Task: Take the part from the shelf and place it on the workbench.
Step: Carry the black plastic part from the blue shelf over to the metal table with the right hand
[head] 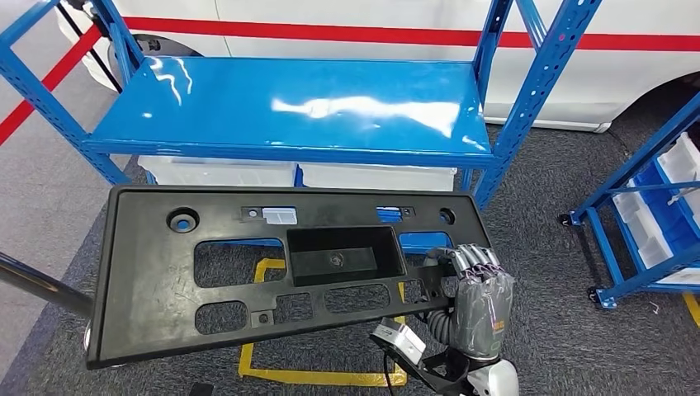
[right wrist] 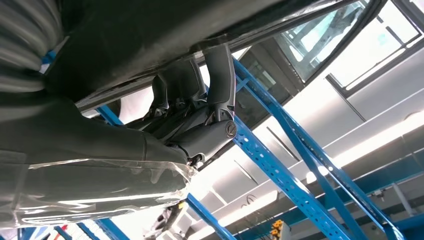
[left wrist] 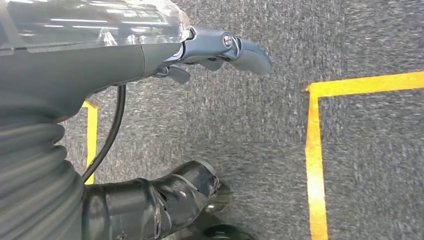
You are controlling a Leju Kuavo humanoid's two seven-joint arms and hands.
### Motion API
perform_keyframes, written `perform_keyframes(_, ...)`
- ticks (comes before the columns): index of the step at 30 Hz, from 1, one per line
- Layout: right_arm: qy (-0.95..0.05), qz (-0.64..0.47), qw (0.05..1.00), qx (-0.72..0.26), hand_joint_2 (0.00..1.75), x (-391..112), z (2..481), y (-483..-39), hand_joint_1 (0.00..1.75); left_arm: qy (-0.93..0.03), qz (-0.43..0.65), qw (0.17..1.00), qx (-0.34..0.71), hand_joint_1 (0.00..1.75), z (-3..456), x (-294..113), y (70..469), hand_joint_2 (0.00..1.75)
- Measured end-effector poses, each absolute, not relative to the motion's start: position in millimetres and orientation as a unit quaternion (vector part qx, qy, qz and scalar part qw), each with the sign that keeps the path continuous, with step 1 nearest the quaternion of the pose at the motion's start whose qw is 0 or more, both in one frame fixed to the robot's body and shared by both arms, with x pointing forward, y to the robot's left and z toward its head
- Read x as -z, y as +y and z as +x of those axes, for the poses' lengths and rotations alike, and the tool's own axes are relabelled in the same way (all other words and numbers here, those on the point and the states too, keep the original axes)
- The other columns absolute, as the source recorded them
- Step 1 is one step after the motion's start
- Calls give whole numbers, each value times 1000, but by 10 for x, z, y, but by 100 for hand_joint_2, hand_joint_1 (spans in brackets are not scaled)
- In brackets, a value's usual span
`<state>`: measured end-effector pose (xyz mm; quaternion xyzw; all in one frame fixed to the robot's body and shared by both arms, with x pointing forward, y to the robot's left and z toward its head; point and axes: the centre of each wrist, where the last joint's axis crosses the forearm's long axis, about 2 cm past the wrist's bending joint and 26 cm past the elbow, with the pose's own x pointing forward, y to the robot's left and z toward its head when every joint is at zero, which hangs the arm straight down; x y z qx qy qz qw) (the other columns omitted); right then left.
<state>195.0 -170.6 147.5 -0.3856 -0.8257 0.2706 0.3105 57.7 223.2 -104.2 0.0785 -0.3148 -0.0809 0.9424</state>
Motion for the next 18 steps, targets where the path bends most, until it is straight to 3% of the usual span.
perform_keyframes(18,-827,-377,323,-264,175,-1456,1939,-1736,175,-314,82,943,78,0,583,1042,2241,175)
